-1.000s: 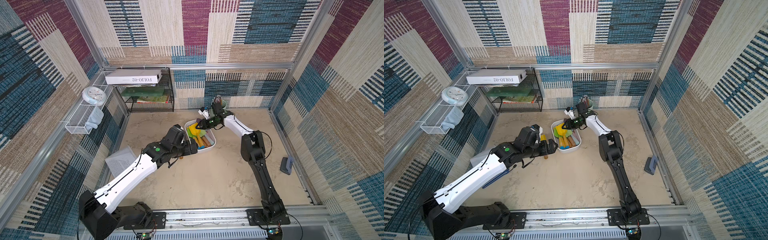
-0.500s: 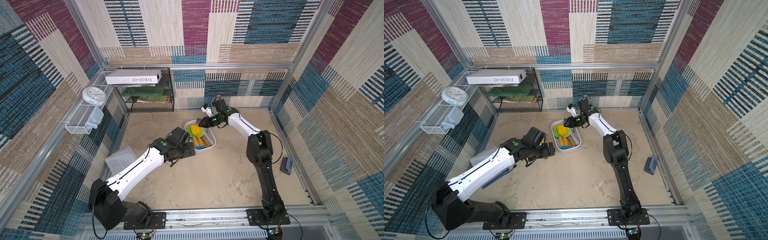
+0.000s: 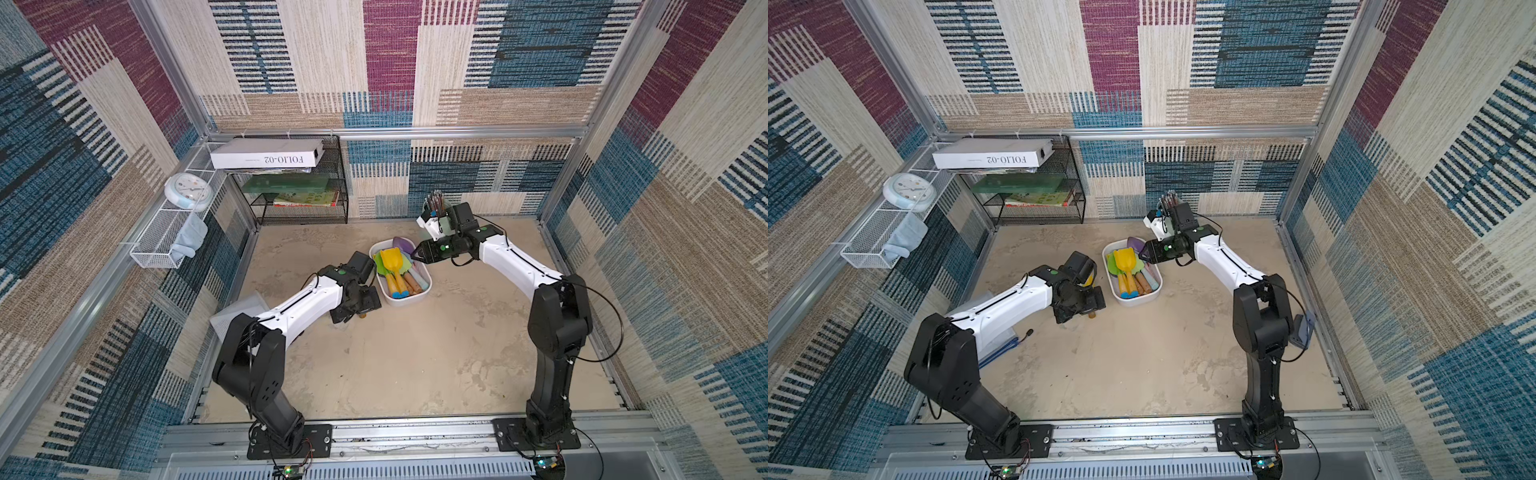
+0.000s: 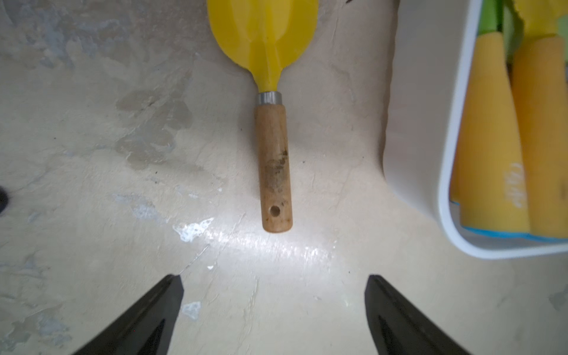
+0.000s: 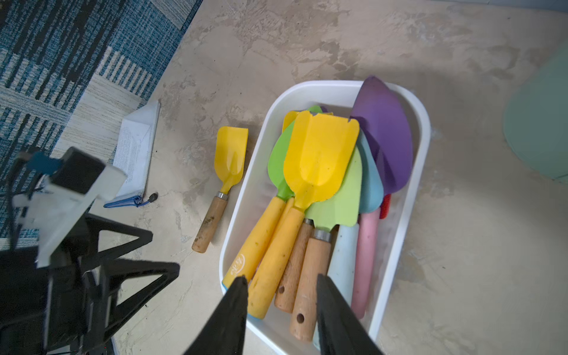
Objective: Put the shovel into the storage box
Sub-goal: Pick up the shovel from the center of the board.
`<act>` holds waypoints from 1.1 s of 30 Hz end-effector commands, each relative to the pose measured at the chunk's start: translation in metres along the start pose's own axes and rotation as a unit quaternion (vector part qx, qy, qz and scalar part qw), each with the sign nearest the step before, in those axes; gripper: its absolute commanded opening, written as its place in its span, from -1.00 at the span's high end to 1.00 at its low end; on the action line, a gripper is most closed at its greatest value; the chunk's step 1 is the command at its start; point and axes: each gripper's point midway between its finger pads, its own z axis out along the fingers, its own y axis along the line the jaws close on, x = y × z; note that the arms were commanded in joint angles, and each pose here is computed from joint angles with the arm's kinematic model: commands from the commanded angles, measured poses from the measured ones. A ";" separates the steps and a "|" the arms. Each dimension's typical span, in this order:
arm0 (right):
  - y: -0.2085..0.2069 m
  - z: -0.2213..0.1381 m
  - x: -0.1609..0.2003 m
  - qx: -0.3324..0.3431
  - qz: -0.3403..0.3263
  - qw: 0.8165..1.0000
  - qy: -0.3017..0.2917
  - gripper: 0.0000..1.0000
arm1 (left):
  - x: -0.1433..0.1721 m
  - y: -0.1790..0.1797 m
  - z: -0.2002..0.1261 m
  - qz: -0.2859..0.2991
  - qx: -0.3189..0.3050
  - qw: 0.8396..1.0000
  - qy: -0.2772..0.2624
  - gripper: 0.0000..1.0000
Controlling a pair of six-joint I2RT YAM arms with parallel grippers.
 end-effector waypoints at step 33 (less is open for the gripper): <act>0.000 -0.007 0.035 0.004 0.009 1.000 -0.009 0.25 | -0.017 0.002 0.075 -0.035 -0.037 0.998 0.032 0.79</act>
